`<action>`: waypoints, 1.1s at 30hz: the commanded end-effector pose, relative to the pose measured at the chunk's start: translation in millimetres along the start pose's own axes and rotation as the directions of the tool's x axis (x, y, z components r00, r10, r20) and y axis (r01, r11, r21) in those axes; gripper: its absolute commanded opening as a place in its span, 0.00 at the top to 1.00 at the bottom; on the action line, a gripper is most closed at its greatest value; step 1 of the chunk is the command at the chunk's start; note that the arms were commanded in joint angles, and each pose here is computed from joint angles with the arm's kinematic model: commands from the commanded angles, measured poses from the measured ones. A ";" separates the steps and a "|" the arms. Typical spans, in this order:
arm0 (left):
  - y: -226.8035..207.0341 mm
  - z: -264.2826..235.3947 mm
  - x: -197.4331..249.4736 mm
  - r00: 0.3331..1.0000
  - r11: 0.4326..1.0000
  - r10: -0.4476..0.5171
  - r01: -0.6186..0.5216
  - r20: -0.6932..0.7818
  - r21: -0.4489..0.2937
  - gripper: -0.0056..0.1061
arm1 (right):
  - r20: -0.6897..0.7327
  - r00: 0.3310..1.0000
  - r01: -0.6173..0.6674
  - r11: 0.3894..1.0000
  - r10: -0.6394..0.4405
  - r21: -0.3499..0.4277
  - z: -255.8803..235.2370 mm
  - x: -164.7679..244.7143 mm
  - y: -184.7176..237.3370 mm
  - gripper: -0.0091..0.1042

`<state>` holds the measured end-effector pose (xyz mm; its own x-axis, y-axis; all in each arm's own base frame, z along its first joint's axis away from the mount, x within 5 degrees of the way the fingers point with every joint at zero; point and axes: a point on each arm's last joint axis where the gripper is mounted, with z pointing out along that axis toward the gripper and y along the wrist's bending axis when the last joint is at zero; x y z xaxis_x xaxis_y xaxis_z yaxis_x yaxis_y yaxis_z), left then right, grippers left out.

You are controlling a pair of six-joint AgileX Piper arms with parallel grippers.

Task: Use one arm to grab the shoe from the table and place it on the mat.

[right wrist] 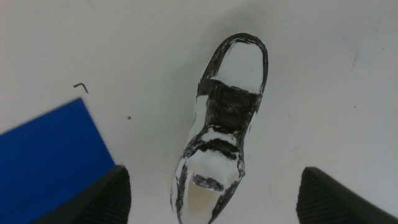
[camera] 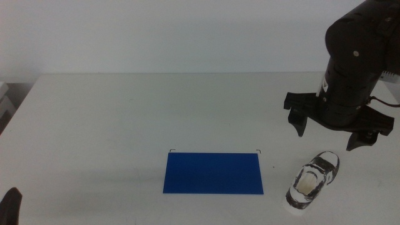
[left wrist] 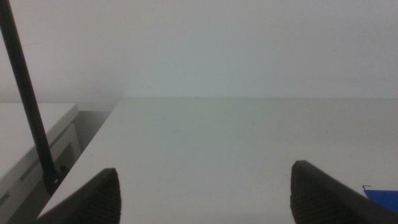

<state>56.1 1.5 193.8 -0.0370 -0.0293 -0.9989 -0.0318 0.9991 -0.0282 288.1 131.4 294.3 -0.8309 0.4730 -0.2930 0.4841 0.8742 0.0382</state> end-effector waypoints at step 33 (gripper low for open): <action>0.0 -0.5 -6.0 0.996 1.000 -0.025 0.025 0.082 0.005 0.11 | 0.000 0.976 -0.220 0.975 0.220 0.023 57.8 -5.6 1.5 0.15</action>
<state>56.1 1.5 193.8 -0.0370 -0.0293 -0.9989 -0.0318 0.9991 -0.0282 306.6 129.6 223.3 -0.7192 0.6578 -0.2235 0.6681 0.7432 0.0376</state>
